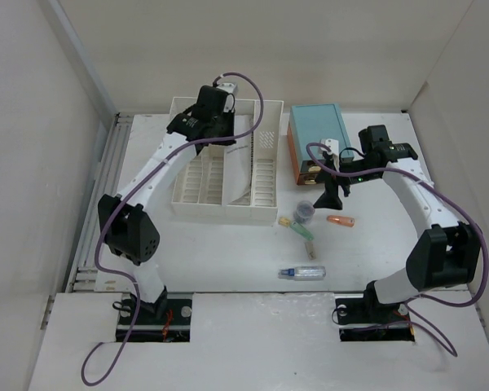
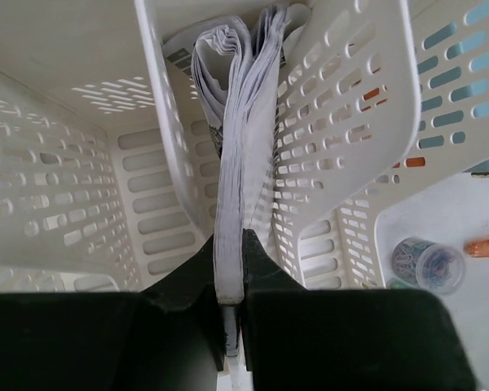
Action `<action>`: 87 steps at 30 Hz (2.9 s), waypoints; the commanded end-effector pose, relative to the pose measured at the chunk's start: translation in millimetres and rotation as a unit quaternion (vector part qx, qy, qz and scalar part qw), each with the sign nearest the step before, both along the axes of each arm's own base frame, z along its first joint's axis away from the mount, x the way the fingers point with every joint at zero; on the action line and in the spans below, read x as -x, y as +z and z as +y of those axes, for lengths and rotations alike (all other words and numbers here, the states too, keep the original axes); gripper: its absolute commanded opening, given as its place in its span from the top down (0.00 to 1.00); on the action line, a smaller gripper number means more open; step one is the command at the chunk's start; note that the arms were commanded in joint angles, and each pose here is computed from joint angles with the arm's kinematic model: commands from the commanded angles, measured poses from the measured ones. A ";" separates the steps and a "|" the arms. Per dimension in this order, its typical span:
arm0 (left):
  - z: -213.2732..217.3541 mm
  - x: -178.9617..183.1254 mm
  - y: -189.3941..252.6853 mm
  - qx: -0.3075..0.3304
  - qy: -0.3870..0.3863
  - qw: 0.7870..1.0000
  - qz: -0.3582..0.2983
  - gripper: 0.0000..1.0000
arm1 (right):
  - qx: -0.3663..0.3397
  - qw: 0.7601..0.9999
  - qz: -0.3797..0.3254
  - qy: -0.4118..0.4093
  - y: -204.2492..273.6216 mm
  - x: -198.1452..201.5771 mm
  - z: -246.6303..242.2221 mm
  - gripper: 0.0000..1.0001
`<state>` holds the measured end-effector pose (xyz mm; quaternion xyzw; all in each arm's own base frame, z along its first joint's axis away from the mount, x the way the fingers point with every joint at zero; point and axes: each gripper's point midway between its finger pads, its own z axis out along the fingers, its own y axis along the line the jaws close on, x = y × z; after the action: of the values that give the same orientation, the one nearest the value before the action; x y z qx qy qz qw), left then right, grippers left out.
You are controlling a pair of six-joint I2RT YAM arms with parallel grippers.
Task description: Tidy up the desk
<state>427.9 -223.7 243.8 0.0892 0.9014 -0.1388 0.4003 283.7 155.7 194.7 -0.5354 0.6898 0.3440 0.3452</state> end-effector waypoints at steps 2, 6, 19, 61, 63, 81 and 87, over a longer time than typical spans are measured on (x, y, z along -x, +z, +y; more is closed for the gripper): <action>1.7 13.2 73.1 0.029 0.007 0.996 -0.084 1.00 | -0.022 0.999 -0.043 0.013 26.7 -1.2 3.2 0.00; 15.0 28.7 126.2 0.073 0.026 0.984 -0.160 1.00 | -0.022 0.999 -0.043 0.013 26.7 -1.2 3.2 0.00; 15.2 68.6 97.4 0.171 0.052 0.933 -0.311 1.00 | -0.022 0.999 -0.043 0.013 26.7 -1.2 3.2 0.00; -0.5 93.4 48.2 0.061 0.175 0.888 -0.421 0.26 | -0.013 0.999 -0.027 0.020 16.0 -1.5 1.8 0.00; 3.1 99.5 60.7 0.066 0.176 0.883 -0.430 0.24 | -0.013 0.999 -0.027 0.020 16.0 -1.5 1.8 0.00; -48.1 221.9 10.8 0.211 -0.028 0.963 -0.166 1.00 | -0.008 1.000 -0.022 0.019 11.9 -3.0 0.7 0.00; -79.9 218.8 -53.8 0.172 -0.074 0.978 -0.091 1.00 | -0.008 1.000 -0.018 0.019 11.4 -1.2 0.6 0.00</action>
<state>221.3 -293.7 220.0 0.0817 0.7884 -0.2865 0.5382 280.7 154.8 191.9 -0.5432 0.6867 0.3463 0.3368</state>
